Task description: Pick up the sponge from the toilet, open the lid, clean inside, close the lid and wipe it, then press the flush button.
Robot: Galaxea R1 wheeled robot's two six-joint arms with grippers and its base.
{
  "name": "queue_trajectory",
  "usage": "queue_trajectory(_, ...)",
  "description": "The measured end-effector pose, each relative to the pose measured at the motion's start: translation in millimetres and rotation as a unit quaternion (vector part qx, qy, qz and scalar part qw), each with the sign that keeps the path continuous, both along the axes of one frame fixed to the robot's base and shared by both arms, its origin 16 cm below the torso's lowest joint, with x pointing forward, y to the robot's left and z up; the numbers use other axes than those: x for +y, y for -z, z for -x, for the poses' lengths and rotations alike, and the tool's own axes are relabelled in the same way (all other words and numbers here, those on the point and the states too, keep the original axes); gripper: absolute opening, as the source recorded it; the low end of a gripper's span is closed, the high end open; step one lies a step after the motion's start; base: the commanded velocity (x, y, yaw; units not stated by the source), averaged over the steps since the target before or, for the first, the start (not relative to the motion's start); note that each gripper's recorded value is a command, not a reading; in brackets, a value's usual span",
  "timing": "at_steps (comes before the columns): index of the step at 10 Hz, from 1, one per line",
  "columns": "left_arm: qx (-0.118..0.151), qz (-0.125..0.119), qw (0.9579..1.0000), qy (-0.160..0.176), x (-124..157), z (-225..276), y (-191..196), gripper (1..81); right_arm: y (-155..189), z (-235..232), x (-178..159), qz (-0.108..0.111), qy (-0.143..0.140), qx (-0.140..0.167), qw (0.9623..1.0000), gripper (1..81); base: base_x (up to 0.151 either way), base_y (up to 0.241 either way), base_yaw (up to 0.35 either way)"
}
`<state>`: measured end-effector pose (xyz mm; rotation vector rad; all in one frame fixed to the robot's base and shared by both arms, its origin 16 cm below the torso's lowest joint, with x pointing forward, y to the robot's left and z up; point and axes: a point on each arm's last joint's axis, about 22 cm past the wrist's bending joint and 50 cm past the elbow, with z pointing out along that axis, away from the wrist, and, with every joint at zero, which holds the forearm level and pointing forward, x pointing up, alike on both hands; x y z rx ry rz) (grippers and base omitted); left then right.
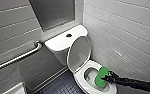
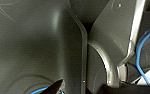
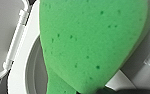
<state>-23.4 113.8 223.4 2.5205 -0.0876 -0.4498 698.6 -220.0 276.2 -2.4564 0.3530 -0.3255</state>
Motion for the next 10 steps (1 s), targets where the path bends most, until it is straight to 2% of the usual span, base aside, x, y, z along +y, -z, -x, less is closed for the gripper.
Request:
queue_trajectory(3,-0.008,0.019,0.9998,0.002,-26,-3,-4,81.1,-12,31,-24,-0.012,0.011,0.009,0.9998,1.0,0.0,0.0,0.0)
queue_trajectory(6,-0.008,0.018,0.9998,0.005,-24,-2,-3,81.1,-29,62,-61,-0.024,0.048,0.004,0.9985,1.0,0.0,0.0,0.0)
queue_trajectory(10,-0.009,0.018,0.9998,0.005,-23,-3,-3,81.1,-26,123,-75,-0.041,0.1,0.006,0.9941,1.0,0.0,0.0,0.0)
